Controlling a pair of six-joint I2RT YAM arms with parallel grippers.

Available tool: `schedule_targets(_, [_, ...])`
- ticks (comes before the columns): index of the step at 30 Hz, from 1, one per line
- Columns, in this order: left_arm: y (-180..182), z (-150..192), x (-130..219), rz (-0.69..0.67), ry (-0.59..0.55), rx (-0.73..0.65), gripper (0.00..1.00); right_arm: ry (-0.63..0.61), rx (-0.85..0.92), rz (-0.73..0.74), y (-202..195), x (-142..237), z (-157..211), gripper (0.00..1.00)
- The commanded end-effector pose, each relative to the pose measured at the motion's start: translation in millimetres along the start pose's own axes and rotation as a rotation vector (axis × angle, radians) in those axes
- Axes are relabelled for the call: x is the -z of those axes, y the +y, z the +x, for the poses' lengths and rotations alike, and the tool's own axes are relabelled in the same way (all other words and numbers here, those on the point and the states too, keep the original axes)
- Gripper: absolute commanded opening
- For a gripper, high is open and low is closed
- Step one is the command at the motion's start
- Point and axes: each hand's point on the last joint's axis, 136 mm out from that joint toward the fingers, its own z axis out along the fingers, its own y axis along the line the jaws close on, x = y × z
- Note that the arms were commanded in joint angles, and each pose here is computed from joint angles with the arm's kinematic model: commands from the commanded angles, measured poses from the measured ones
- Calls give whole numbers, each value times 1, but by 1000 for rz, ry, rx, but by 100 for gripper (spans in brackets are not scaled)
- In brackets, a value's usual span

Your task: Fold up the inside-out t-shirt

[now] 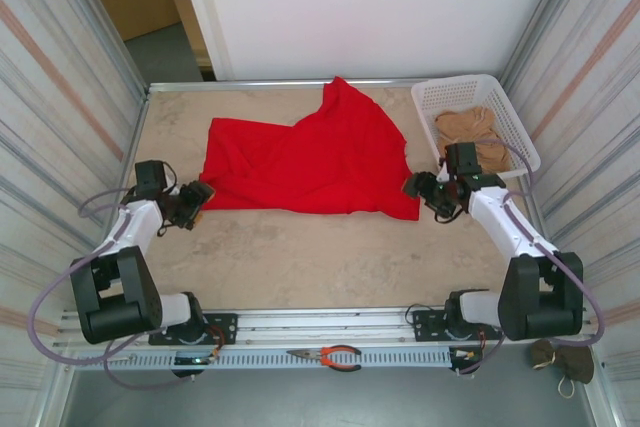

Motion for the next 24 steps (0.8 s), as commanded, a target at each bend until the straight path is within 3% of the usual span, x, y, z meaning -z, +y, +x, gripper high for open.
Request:
schedule_targets(1, [11, 7, -8, -32, 35, 31, 63, 52, 13, -54, 3, -6, 12, 71])
schedule_targets(13, [24, 1, -42, -108, 79, 45, 60, 125, -10, -23, -9, -49, 12, 67])
schedule_targets(15, [24, -3, -47, -116, 80, 45, 59, 134, -14, -30, -7, -56, 9, 59])
schedule_targets(18, [21, -12, -55, -118, 81, 47, 53, 156, -18, -30, -6, -63, 7, 27])
schedule_targets(20, [17, -17, -59, -107, 89, 41, 37, 153, -17, -27, -7, -60, 5, 3])
schedule_targets(23, [9, -25, -60, -75, 97, 27, 4, 123, -21, 0, -14, -46, 2, 0])
schedule_targets(24, [7, -27, -59, -64, 96, 26, 0, 107, -22, 10, -17, -38, 1, 0])
